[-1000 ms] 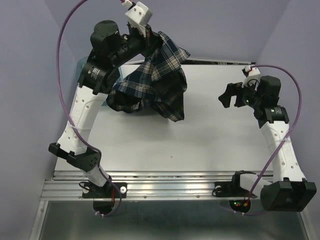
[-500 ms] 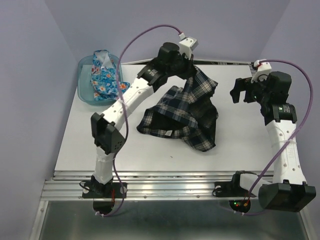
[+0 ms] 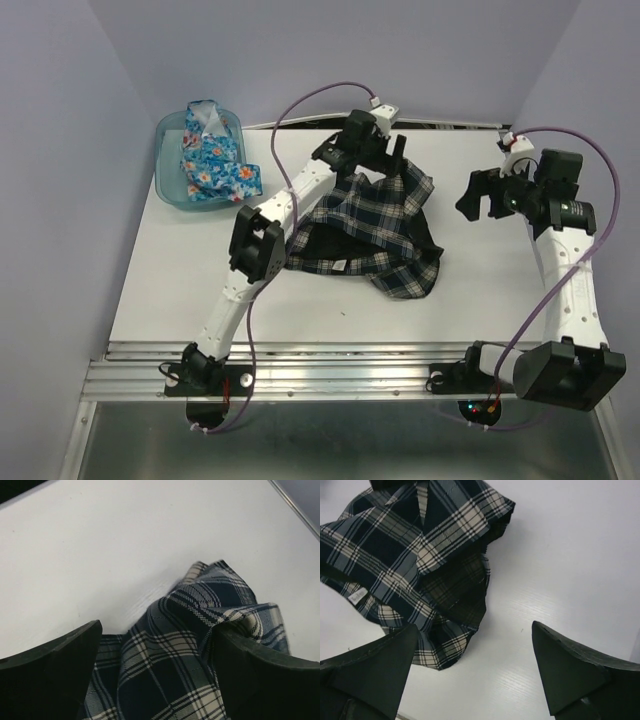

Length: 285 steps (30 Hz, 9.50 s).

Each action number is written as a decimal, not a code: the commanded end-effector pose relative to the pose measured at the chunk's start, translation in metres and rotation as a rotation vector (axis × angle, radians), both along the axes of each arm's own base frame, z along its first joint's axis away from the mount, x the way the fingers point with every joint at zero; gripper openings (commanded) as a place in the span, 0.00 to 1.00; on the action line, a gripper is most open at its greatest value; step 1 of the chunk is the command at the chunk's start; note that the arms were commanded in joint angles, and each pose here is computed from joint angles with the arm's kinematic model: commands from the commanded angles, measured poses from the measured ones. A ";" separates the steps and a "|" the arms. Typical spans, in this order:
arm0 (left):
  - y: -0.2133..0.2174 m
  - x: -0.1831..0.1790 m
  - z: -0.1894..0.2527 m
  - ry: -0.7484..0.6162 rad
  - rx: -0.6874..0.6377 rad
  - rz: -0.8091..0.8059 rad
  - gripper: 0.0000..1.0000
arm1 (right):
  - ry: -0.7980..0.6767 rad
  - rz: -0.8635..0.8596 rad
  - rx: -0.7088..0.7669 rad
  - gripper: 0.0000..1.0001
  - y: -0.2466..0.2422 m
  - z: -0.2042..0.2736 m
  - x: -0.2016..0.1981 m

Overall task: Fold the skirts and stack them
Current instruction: Move the skirt to the center of the board, then flatten the skirt out

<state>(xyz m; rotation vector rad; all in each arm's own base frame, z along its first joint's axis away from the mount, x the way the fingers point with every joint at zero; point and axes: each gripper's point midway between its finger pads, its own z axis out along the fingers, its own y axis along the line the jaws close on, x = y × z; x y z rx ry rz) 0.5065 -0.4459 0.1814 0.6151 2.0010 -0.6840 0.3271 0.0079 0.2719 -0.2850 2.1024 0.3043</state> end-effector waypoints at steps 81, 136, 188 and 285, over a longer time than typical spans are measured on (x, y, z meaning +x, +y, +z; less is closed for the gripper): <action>0.309 -0.194 -0.072 0.069 0.328 -0.178 0.86 | 0.714 0.152 0.265 0.69 0.133 -0.167 -0.058; 0.381 -0.145 0.175 -0.632 0.446 0.551 0.00 | 0.117 -0.068 0.312 0.01 0.042 0.049 0.019; 0.257 -0.184 -0.076 -0.252 0.467 -0.011 0.00 | 0.562 0.302 -0.088 0.03 0.000 -0.198 -0.045; 0.286 -0.212 -0.125 0.556 0.550 0.058 0.06 | 0.887 -0.166 -0.101 0.01 -0.045 -0.222 -0.057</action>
